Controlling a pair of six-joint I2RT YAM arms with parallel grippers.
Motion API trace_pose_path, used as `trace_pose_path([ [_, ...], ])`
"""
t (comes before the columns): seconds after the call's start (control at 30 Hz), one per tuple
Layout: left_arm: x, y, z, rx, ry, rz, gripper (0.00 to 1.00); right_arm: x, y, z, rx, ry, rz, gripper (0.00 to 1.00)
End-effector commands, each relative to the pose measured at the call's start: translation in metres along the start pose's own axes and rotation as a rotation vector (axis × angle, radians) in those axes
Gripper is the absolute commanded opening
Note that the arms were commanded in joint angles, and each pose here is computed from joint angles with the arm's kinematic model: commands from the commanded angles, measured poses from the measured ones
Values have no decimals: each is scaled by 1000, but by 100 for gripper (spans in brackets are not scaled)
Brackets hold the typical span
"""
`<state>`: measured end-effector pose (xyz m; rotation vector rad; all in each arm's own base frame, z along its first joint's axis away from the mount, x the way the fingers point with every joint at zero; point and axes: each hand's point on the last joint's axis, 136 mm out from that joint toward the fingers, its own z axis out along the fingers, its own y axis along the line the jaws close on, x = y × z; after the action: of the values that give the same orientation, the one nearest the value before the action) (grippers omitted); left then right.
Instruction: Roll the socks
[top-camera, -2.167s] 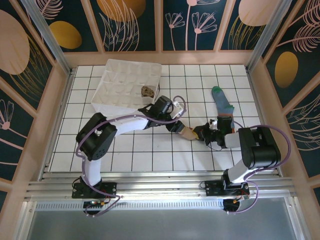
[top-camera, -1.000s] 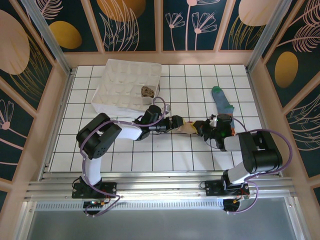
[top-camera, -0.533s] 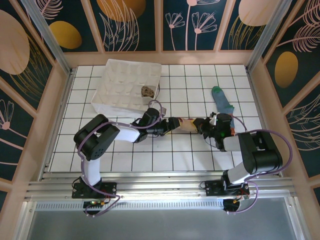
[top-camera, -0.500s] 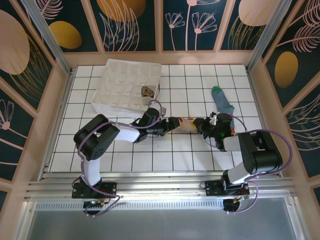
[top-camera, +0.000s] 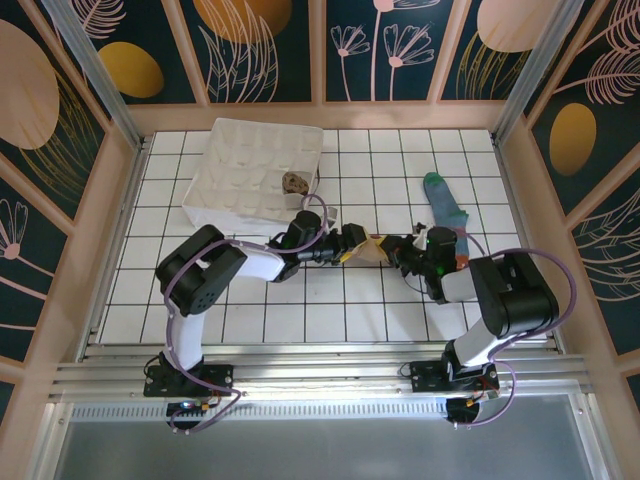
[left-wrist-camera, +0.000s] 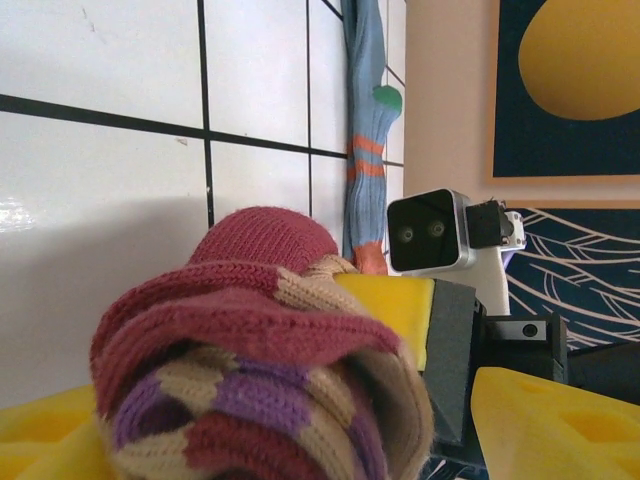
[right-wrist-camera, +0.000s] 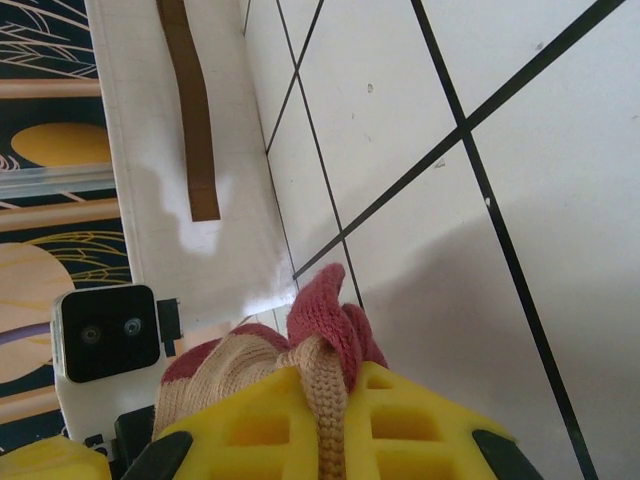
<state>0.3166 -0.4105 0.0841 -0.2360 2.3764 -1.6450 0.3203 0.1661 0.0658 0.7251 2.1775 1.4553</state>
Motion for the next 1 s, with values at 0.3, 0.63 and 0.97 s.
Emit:
trace_pose_path([
  [0.3,-2,-30,13,112,65,-13,66,-5,24,10,-81,-6,-68,0],
  [0.63,-5,-36,17,102,84,42,25,-3,34,14,-84,24,-150,0],
  [0.97,-82,-49,-30,-195,33,456,5,-25,82,17,-15,24,-372,52],
])
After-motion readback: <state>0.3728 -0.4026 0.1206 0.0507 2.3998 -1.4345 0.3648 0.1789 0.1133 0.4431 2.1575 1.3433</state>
